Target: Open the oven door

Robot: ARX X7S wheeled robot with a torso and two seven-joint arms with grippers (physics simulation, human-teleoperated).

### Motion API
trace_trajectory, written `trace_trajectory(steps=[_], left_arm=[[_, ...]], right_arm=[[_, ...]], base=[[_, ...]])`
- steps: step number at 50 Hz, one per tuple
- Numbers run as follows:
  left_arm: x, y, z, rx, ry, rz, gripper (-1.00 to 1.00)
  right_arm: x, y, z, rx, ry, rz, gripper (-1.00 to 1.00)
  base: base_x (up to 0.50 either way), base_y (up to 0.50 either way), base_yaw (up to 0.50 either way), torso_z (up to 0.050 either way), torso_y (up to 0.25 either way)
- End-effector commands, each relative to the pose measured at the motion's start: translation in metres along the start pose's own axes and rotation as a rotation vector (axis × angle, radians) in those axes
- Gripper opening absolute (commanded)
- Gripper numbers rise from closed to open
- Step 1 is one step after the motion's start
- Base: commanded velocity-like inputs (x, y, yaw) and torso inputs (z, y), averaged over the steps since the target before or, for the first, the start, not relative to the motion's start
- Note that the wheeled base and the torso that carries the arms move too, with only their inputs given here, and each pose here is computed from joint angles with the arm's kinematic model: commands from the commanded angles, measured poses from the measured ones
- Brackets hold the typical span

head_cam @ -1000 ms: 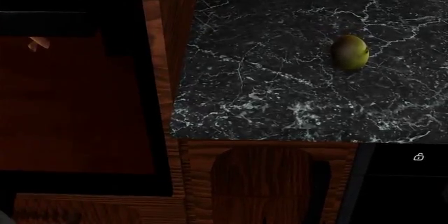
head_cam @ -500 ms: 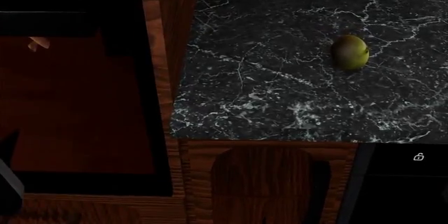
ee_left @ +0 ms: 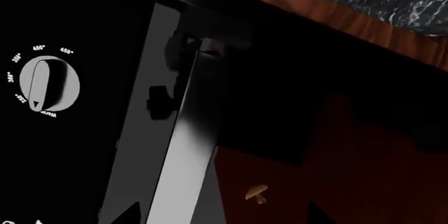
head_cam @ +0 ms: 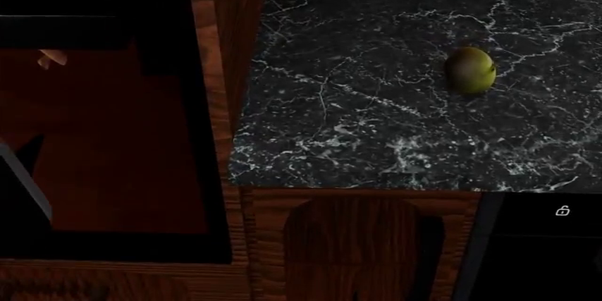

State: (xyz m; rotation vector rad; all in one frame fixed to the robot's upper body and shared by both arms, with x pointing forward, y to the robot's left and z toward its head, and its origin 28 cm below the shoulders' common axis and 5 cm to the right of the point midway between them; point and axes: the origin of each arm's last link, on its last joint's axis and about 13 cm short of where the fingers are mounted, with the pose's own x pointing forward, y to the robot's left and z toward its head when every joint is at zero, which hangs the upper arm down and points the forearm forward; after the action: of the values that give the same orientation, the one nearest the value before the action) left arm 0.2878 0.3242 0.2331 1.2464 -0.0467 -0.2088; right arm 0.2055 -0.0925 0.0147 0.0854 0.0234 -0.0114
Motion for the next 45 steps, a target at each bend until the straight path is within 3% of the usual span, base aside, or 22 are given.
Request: trace_trajectory(steps=[1, 45], left_arm=[[0.019, 0.004, -0.004, 0.019, -0.019, 0.0, 1.0], [0.057, 0.024, -0.011, 0.068, 0.029, -0.02, 1.0]], right_arm=[[0.002, 0.0, 0.001, -0.003, 0.001, -0.003, 1.0], [0.003, -0.002, 0.001, 0.001, -0.003, -0.008, 1.0]], base=[[0.0, 0.0, 0.0, 0.0, 0.0], [0.0, 0.0, 0.0, 0.0, 0.0]])
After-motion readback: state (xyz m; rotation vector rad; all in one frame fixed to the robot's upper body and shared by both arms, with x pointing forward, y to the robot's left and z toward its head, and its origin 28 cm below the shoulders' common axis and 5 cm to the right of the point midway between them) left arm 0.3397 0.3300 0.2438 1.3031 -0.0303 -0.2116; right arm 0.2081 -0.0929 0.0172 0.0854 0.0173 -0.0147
